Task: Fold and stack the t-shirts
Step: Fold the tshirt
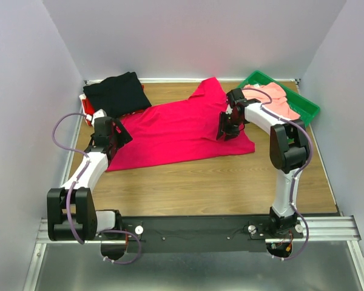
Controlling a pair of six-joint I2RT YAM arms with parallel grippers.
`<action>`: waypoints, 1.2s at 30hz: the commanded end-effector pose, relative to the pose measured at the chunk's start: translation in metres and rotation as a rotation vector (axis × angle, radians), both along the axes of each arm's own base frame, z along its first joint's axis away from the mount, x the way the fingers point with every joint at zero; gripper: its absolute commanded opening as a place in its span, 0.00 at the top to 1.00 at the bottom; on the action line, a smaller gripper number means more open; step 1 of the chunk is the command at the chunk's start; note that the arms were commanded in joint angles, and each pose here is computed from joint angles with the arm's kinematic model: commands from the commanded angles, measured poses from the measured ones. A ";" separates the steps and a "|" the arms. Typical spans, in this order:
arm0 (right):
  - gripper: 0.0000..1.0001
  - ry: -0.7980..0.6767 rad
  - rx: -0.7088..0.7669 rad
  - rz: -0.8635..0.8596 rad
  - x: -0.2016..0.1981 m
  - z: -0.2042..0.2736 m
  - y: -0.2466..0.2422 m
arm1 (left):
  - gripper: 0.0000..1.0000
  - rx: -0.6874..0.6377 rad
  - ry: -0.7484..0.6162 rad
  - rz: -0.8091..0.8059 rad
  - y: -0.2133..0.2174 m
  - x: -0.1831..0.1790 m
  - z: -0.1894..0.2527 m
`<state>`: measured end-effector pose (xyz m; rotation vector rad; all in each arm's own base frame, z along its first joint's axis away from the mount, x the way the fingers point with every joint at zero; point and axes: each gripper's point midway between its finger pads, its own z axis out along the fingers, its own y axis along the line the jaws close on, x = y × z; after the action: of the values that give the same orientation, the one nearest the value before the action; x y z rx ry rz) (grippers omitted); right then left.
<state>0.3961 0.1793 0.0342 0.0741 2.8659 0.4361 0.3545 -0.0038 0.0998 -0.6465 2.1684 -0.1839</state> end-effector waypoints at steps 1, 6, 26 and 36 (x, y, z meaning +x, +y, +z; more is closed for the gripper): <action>0.52 -0.029 0.030 0.026 0.005 0.004 0.008 | 0.14 -0.021 -0.041 -0.029 -0.007 -0.004 0.008; 0.56 -0.033 0.048 0.028 0.008 0.003 0.014 | 0.14 -0.029 -0.033 -0.025 -0.008 -0.012 0.002; 0.69 -0.001 0.026 0.024 -0.003 -0.011 0.015 | 0.14 -0.030 -0.024 -0.021 -0.007 -0.021 -0.003; 1.00 -0.006 0.036 0.024 0.001 -0.009 0.019 | 0.15 -0.028 -0.022 -0.018 -0.007 -0.024 -0.004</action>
<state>0.3963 0.1928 0.0280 0.0625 2.8551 0.4811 0.3339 -0.0074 0.0929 -0.6489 2.1645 -0.2103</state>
